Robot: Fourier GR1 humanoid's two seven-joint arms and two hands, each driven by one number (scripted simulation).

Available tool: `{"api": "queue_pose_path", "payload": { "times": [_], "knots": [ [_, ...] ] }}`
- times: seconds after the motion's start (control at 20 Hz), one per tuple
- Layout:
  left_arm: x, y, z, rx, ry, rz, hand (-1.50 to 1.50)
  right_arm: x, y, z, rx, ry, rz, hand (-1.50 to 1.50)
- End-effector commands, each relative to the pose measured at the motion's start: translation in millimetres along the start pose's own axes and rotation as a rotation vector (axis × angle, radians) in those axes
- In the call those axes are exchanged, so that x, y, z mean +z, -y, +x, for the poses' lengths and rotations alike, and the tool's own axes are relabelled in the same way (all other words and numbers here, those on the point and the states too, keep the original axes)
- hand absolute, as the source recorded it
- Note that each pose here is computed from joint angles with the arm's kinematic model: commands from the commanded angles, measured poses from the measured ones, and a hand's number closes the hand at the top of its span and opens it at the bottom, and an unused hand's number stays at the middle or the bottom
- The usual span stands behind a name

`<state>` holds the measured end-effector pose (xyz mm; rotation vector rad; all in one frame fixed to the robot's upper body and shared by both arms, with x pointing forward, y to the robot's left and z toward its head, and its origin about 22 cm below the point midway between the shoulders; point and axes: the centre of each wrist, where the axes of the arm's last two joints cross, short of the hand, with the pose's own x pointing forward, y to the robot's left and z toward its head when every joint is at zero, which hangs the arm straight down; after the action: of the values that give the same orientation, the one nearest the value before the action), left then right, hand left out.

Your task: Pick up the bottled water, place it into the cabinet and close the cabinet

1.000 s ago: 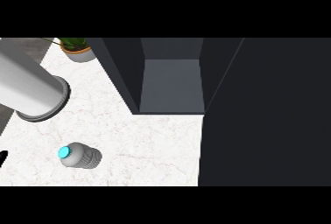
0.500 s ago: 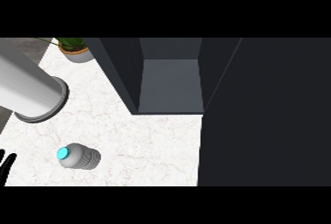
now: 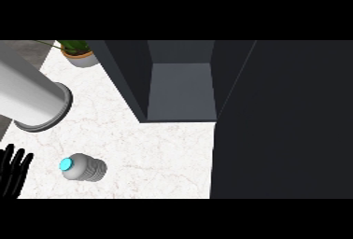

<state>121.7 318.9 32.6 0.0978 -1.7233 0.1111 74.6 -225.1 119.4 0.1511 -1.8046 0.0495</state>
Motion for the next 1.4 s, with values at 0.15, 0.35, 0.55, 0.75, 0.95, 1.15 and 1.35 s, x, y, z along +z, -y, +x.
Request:
{"api": "queue_pose_path", "payload": {
  "times": [0.15, 0.35, 0.55, 0.75, 0.95, 1.15, 1.35],
  "knots": [
    [-15, -13, -55, 0.02, -0.057, 0.026, -1.5, 18, -4, 37, 0.016, 0.051, 0.038, -1.5],
    [-17, -21, -85, 0.015, -0.073, 0.023, -1.5, 22, -7, 32, 0.008, 0.052, -0.008, -1.5],
    [-32, -20, -116, 0.034, -0.056, 0.087, -1.5, 26, 2, 31, 0.033, 0.039, 0.034, -1.5],
    [-18, -9, -148, 0.025, -0.057, 0.101, -1.5, 32, -3, 38, 0.003, 0.044, 0.018, -1.5],
    [-5, -14, -170, 0.028, -0.097, 0.099, -1.5, 38, -4, 42, 0.007, 0.031, 0.023, -1.5],
    [-21, -27, -175, 0.12, -0.107, 0.015, -1.5, 39, -8, 43, -0.009, 0.035, 0.037, -1.5],
    [-16, -9, -201, 0.175, -0.119, -0.022, -1.5, 43, 2, 19, 0.009, 0.017, 0.013, -1.5]
  ]
}}
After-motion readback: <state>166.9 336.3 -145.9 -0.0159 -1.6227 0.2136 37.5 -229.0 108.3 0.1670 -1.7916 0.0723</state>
